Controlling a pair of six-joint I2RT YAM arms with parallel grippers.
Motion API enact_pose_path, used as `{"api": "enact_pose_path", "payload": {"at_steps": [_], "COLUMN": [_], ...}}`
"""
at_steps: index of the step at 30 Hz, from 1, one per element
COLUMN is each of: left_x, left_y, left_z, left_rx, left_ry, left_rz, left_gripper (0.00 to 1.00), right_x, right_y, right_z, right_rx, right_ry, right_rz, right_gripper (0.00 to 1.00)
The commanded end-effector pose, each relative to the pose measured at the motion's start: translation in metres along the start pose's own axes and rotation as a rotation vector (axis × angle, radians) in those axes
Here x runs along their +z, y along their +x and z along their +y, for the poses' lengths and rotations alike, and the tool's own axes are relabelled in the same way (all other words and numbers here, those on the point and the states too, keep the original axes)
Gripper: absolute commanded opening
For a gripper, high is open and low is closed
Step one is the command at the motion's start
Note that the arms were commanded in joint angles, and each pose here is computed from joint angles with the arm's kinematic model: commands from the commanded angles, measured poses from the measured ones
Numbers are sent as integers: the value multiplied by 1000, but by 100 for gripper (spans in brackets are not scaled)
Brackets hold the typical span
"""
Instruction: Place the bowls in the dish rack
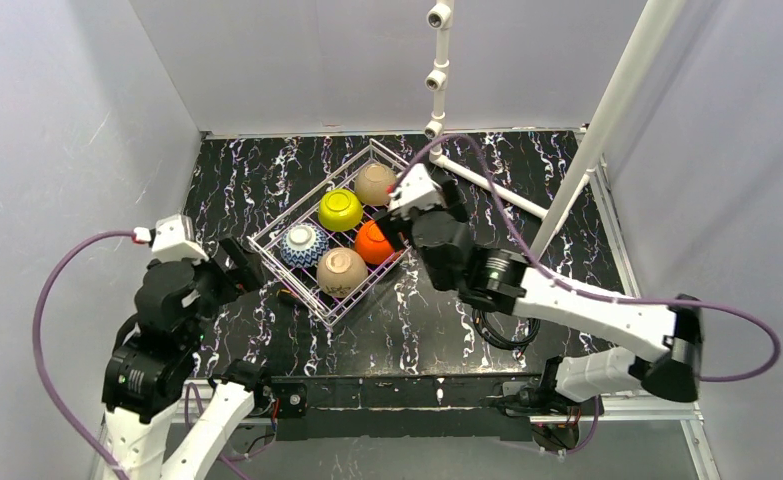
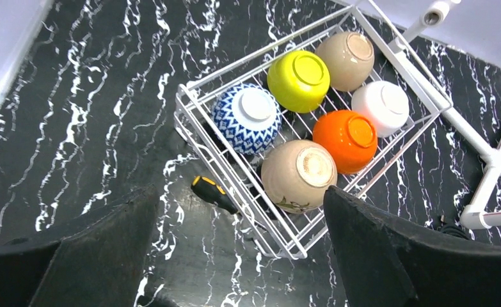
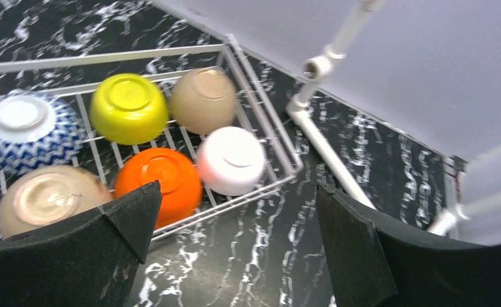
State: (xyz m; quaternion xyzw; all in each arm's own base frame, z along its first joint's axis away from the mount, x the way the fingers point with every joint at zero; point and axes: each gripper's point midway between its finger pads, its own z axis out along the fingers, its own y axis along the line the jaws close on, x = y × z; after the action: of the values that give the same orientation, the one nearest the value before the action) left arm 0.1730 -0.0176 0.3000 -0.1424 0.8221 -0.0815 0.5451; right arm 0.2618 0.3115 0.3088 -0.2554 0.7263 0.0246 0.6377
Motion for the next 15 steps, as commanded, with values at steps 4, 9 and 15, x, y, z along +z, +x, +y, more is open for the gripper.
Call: {"api": "enact_pose_path", "payload": {"at_steps": [4,9,15], "left_x": [-44,-85,-110], "left_y": [-25,-53,-61], "left_z": [24,35,48], "left_rx": [37,28,15], "left_ry": [-34,-33,-52], "left_rz": [-152,-291,-361], "left_gripper": [98,98,98], "right_x": [-52,-78,-98], "right_y": [-24,-51,-75], "right_z": [-94,-136,-148], "right_rx": [39,33,147], "right_ry": [241,350,262], "right_rz": [-54,-63,-137], "right_gripper": [99,99,99]}}
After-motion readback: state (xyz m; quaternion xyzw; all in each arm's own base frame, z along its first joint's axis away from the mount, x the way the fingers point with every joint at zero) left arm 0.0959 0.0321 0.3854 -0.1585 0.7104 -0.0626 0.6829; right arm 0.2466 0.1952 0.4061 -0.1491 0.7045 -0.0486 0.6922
